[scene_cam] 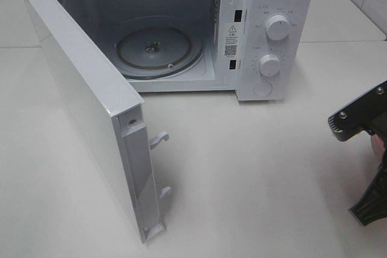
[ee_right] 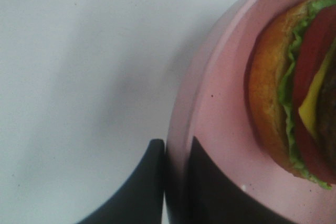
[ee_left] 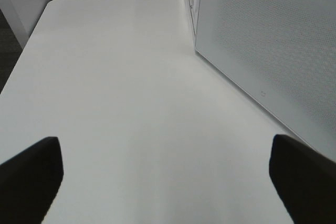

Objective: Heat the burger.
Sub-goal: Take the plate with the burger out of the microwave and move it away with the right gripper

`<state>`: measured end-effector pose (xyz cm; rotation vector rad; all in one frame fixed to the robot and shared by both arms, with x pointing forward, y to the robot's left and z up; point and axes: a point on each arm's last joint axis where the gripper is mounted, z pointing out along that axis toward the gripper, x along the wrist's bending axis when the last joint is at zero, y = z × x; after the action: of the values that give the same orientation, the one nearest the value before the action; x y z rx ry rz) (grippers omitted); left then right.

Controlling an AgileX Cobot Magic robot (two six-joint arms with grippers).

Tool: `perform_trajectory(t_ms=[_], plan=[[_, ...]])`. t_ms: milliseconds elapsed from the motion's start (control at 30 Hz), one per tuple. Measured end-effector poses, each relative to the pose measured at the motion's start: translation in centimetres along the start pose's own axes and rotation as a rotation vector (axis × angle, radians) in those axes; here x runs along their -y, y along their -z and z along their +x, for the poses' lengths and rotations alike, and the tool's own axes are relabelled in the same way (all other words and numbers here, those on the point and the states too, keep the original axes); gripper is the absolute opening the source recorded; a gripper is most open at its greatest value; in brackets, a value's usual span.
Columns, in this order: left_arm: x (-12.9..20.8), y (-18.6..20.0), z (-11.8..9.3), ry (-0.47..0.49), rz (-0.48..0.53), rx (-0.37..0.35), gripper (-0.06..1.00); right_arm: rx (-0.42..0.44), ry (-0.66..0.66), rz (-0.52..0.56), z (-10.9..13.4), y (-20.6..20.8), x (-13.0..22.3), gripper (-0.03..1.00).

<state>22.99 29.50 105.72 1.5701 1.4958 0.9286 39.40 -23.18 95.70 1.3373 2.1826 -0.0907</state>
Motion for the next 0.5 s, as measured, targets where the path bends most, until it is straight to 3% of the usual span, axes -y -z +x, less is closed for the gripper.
perform_trajectory(t_ms=[167,500], plan=[[0.0,0.0,0.0,0.0,0.0,0.0,0.99,0.027,-0.073,0.074,0.9,-1.6,-1.0,0.03],[0.0,0.0,0.0,0.0,0.0,0.0,0.99,0.037,-0.179,0.158,0.3,-4.8,-3.2,0.03]])
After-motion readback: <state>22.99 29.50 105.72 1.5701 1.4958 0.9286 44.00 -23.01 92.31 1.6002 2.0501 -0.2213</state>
